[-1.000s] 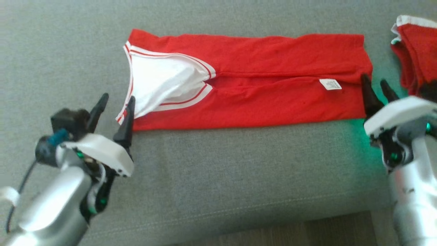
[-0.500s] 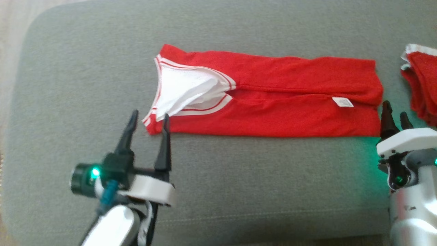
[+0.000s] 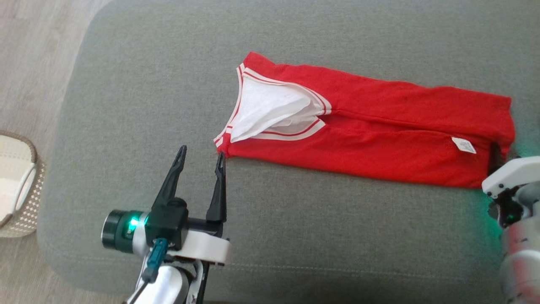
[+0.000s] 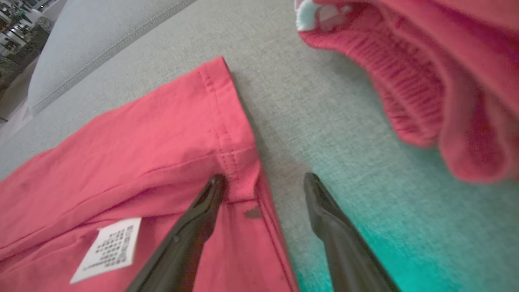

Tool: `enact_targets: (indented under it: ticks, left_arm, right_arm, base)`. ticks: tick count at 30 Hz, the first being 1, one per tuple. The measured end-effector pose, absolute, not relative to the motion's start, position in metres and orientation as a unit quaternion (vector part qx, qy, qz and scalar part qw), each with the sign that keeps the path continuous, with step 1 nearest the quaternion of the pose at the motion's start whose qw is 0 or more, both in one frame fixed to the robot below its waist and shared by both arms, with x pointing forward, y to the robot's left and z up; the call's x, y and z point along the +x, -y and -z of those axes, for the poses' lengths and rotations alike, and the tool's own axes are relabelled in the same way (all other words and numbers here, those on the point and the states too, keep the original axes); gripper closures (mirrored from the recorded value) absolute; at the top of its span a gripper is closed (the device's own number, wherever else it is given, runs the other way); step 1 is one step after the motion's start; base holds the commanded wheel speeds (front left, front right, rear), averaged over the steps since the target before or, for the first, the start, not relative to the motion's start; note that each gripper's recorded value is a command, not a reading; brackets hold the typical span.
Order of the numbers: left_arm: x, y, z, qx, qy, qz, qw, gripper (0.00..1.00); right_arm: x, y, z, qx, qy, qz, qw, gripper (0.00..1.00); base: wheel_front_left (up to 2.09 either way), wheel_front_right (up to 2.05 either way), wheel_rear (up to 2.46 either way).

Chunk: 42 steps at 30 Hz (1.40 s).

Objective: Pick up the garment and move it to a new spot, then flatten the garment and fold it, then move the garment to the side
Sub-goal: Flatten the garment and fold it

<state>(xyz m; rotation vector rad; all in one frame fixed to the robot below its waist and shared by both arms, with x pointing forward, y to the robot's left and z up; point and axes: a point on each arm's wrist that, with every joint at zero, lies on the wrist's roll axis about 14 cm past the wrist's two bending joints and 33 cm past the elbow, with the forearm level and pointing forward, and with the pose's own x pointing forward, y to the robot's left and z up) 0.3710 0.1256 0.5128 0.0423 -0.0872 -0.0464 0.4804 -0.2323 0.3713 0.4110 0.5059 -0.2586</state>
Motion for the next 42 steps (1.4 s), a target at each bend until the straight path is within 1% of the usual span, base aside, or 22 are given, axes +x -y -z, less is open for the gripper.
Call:
enact_targets:
  ticks: [2, 3, 4, 5, 6, 9, 10, 11, 13, 14, 18, 27, 33, 34, 37, 39, 42]
  left_arm:
    - [0.370, -0.128, -0.511, 0.020, 0.040, 0.019, 0.999, 0.00]
    - [0.370, -0.129, -0.511, 0.019, 0.039, 0.018, 0.999, 0.00]
    - [0.371, -0.130, -0.511, 0.019, 0.041, 0.016, 0.999, 0.00]
    - [0.372, -0.132, -0.513, 0.020, 0.043, 0.014, 0.999, 0.00]
    - [0.372, -0.133, -0.514, 0.021, 0.045, 0.012, 0.999, 0.00]
    - [0.374, -0.132, -0.516, 0.018, 0.049, 0.013, 0.999, 0.00]
    - [0.374, -0.131, -0.516, 0.018, 0.049, 0.013, 0.999, 0.00]
    - [0.374, -0.130, -0.516, 0.017, 0.050, 0.014, 0.999, 0.00]
    - [0.373, -0.127, -0.515, 0.017, 0.049, 0.020, 0.998, 0.00]
    - [0.373, -0.127, -0.515, 0.016, 0.049, 0.021, 0.998, 0.00]
    - [0.376, -0.125, -0.520, 0.016, 0.058, 0.027, 0.998, 0.00]
    - [0.375, -0.119, -0.521, 0.011, 0.061, 0.037, 0.997, 0.00]
    - [0.375, -0.106, -0.523, 0.008, 0.065, 0.056, 0.996, 0.00]
    - [0.375, -0.103, -0.525, 0.006, 0.069, 0.062, 0.996, 0.00]
    - [0.375, -0.101, -0.528, 0.008, 0.073, 0.067, 0.995, 0.00]
    - [0.375, -0.102, -0.528, 0.008, 0.073, 0.065, 0.995, 0.00]
    - [0.374, -0.103, -0.527, 0.008, 0.072, 0.066, 0.995, 0.00]
  right_arm:
    - [0.483, 0.228, -0.369, 0.204, -0.261, 0.124, 0.935, 0.02]
    - [0.483, 0.226, -0.368, 0.209, -0.267, 0.123, 0.933, 0.08]
    - [0.483, 0.224, -0.367, 0.211, -0.274, 0.121, 0.930, 0.12]
    - [0.484, 0.221, -0.366, 0.211, -0.281, 0.118, 0.929, 0.11]
    - [0.484, 0.219, -0.366, 0.212, -0.286, 0.115, 0.927, 0.07]
    - [0.483, 0.216, -0.366, 0.216, -0.298, 0.109, 0.923, 0.03]
    - [0.482, 0.215, -0.365, 0.215, -0.303, 0.106, 0.923, 0.06]
    - [0.480, 0.213, -0.364, 0.212, -0.309, 0.103, 0.921, 0.17]
    - [0.476, 0.210, -0.362, 0.208, -0.324, 0.095, 0.918, 0.67]
    - [0.475, 0.209, -0.362, 0.207, -0.329, 0.092, 0.917, 1.00]
    - [0.471, 0.205, -0.365, 0.205, -0.330, 0.083, 0.918, 1.00]
    - [0.474, 0.217, -0.387, 0.180, -0.287, 0.078, 0.938, 1.00]
    - [0.490, 0.263, -0.438, 0.149, -0.222, 0.094, 0.959, 1.00]
    - [0.493, 0.281, -0.459, 0.136, -0.202, 0.101, 0.965, 1.00]
    - [0.499, 0.301, -0.491, 0.119, -0.174, 0.106, 0.972, 1.00]
    - [0.503, 0.302, -0.508, 0.117, -0.161, 0.100, 0.975, 1.00]
    - [0.508, 0.285, -0.525, 0.114, -0.152, 0.072, 0.979, 1.00]
  base:
    - [0.00, 0.00, 0.00]
    - [0.00, 0.00, 0.00]
    - [0.00, 0.00, 0.00]
    - [0.00, 0.00, 0.00]
    - [0.00, 0.00, 0.00]
    - [0.00, 0.00, 0.00]
    - [0.00, 0.00, 0.00]
    - [0.00, 0.00, 0.00]
    - [0.00, 0.00, 0.00]
    - [0.00, 0.00, 0.00]
    - [0.00, 0.00, 0.00]
    - [0.00, 0.00, 0.00]
    - [0.00, 0.00, 0.00]
    - [0.00, 0.00, 0.00]
    - [0.00, 0.00, 0.00]
    - [0.00, 0.00, 0.00]
    - [0.00, 0.00, 0.00]
